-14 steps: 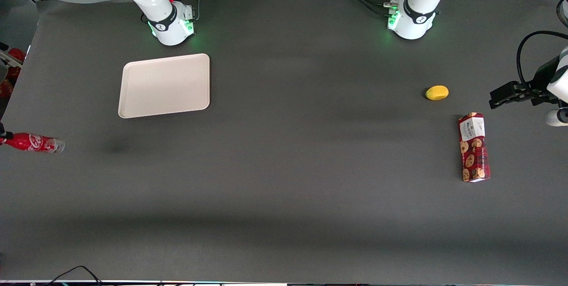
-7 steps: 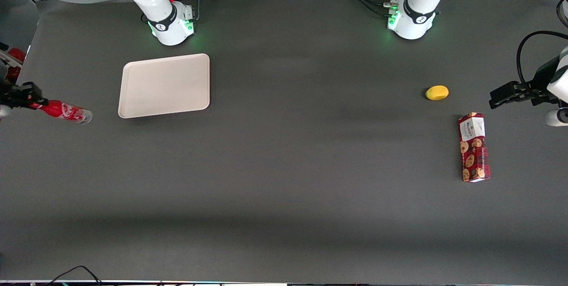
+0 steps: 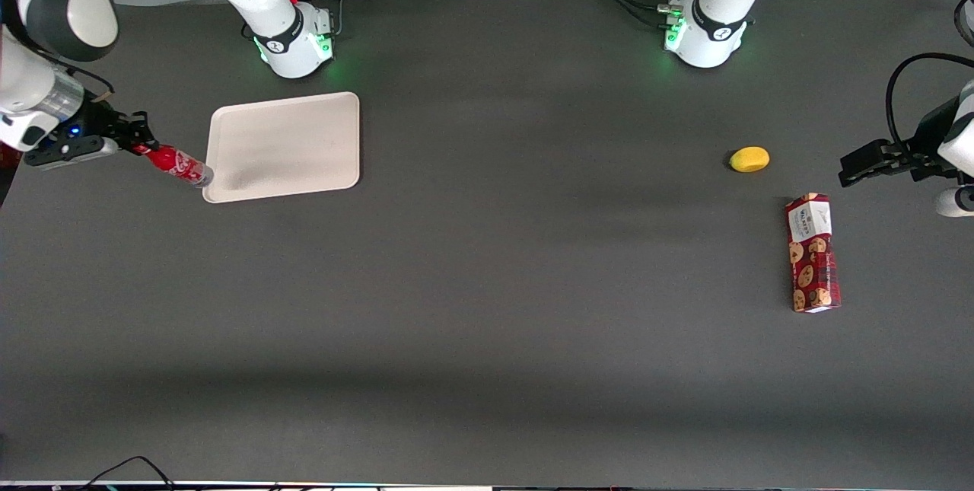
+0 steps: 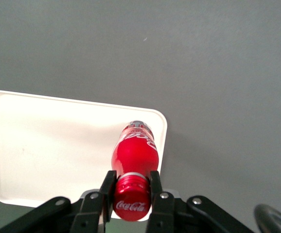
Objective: Place coke bottle on tray
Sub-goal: 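Carry the held bottle over the white tray, then lower the bottle onto the tray and open the right gripper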
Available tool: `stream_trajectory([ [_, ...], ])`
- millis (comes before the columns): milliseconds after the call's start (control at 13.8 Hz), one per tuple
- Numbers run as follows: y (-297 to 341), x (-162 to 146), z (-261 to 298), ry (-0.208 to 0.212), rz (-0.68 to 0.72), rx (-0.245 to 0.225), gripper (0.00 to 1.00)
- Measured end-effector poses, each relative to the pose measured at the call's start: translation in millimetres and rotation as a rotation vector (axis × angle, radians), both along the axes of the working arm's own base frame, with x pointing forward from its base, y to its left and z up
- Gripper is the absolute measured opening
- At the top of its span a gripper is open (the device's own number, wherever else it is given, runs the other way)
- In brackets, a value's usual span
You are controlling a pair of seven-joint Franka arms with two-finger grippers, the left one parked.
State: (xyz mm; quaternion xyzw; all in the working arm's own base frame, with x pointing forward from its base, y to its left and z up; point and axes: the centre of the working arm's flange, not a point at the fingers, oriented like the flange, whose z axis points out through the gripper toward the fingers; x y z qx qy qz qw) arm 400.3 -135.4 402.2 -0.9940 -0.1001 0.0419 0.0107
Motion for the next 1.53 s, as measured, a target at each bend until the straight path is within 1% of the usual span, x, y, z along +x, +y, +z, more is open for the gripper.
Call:
stream_trajectory([
  [145, 3.8, -9.9, -23.5, -0.003, -0.018, 0.0, 0.32],
  [291, 6.9, -18.4, -40.4, 0.005, -0.031, 0.002, 0.32],
  [436, 5.1, -24.2, -49.0, 0.008, -0.051, 0.003, 0.32],
  [582, 4.3, -28.6, -58.5, 0.001, -0.059, 0.002, 0.32],
  [873, 4.8, -30.7, -67.8, 0.005, -0.062, 0.003, 0.32],
  [945, 4.2, -30.8, -68.8, 0.007, -0.065, 0.003, 0.37],
  [1018, 3.0, -31.2, -69.1, 0.008, -0.07, 0.004, 0.47],
  [1091, 0.2, -32.2, -69.4, 0.007, -0.078, 0.006, 0.6],
  [1236, -3.8, -32.7, -68.4, 0.004, -0.088, 0.008, 0.83],
  [1309, -5.2, -30.1, -64.6, -0.006, -0.089, 0.005, 0.95],
  [1382, -7.4, -24.5, -56.2, -0.023, -0.089, 0.0, 1.0],
  [1527, -13.6, -3.0, -19.7, -0.062, -0.085, -0.016, 1.0],
])
